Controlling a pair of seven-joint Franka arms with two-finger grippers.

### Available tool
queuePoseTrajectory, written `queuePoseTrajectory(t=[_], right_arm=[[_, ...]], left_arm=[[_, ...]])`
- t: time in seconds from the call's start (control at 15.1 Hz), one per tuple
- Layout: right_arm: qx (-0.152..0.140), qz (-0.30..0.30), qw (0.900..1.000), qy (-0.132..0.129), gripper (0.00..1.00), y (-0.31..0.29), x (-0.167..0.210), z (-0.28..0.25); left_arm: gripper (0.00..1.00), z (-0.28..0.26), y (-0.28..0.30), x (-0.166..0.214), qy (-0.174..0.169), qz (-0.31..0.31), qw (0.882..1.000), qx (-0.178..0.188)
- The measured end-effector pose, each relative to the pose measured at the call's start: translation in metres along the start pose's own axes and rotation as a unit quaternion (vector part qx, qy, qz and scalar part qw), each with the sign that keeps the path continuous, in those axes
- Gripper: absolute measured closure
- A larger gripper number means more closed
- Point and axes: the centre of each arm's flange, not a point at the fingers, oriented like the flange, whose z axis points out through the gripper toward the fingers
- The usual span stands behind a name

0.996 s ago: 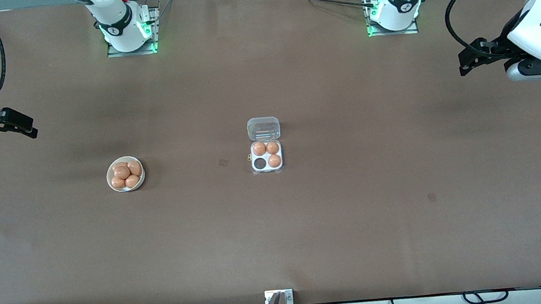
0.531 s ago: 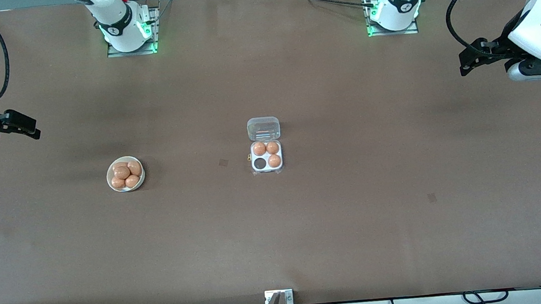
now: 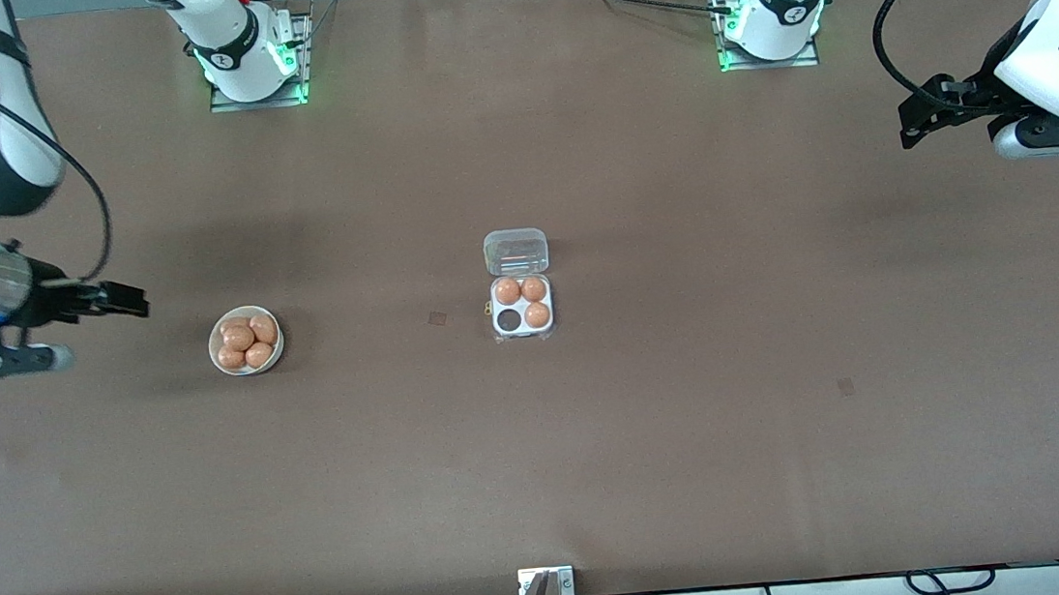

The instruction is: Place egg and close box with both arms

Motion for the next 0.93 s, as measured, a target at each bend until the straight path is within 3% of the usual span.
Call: queuePoseTrajectory(t=[0.2,0.6,0.93], right_arm=[[-0.003,-0.025,0.999,-0.028,0.0,-0.033,0.013,0.043],[-0.004,-0.031,0.996,-0.082,0.0,-0.041,0.027,0.126],[0.009,-0.024,0.996,-0.089,0.0,-0.041,0.034,0.156]], left_arm=[[0.0,0.0,0.0,0.0,0.0,0.0,1.0,0.0],[0.0,0.0,0.003,0.0,0.0,0.002,1.0,0.0],[0.0,0.0,0.002,0.0,0.0,0.002,1.0,0.0]])
